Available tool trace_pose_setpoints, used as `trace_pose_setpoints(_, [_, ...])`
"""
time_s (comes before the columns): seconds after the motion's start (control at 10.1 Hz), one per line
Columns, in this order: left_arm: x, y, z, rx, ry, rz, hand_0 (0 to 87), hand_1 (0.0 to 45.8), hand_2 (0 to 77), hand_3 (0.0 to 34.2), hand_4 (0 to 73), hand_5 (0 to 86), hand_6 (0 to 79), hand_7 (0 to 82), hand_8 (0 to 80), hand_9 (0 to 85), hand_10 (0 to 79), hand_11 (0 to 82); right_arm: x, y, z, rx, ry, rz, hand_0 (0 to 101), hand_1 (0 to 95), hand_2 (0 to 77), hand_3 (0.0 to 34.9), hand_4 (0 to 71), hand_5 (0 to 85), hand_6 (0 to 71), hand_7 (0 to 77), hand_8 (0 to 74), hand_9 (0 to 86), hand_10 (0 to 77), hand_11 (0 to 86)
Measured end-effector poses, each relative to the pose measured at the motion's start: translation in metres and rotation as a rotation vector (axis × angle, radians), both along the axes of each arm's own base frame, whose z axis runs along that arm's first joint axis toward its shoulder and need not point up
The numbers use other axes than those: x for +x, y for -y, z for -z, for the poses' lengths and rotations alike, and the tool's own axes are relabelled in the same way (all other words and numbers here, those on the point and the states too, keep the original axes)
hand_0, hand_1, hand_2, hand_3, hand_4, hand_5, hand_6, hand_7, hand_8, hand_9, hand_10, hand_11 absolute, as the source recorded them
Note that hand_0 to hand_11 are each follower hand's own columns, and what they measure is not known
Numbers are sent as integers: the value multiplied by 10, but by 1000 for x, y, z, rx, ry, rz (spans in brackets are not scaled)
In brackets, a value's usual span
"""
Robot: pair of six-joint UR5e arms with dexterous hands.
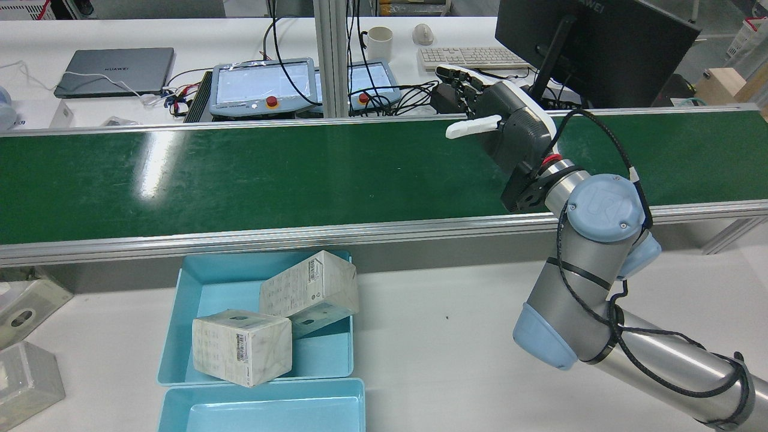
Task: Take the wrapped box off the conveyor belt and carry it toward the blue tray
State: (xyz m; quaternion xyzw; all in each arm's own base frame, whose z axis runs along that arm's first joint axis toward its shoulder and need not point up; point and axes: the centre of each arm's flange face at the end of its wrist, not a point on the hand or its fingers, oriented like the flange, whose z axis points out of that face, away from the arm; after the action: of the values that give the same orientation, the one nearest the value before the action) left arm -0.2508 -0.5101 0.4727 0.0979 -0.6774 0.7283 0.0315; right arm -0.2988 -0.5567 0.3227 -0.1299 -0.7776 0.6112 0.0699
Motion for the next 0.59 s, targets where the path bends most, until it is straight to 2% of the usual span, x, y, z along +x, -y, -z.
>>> trace_pose_setpoints(0.2, [0, 0, 0, 0, 0, 0, 0, 0, 5, 0, 0, 11, 5, 5, 5, 0, 5, 5, -14, -5, 1, 4, 5, 21, 474, 142, 16, 6, 65, 202, 33, 27, 0, 22, 0, 5])
trace_pose_setpoints(0.39, [0, 0, 0, 0, 0, 0, 0, 0, 5, 0, 0, 11, 5, 5, 5, 0, 5, 5, -19, -6, 1, 12, 12, 29, 474, 142, 49, 7, 65, 202, 27, 27, 0, 22, 0, 5])
trace_pose_setpoints(0.59, [0, 0, 0, 0, 0, 0, 0, 0, 5, 0, 0, 11, 5, 0, 5, 0, 5, 5, -21, -6, 3, 16, 12, 30, 475, 142, 49, 5, 65, 196, 27, 27, 0, 22, 0, 5])
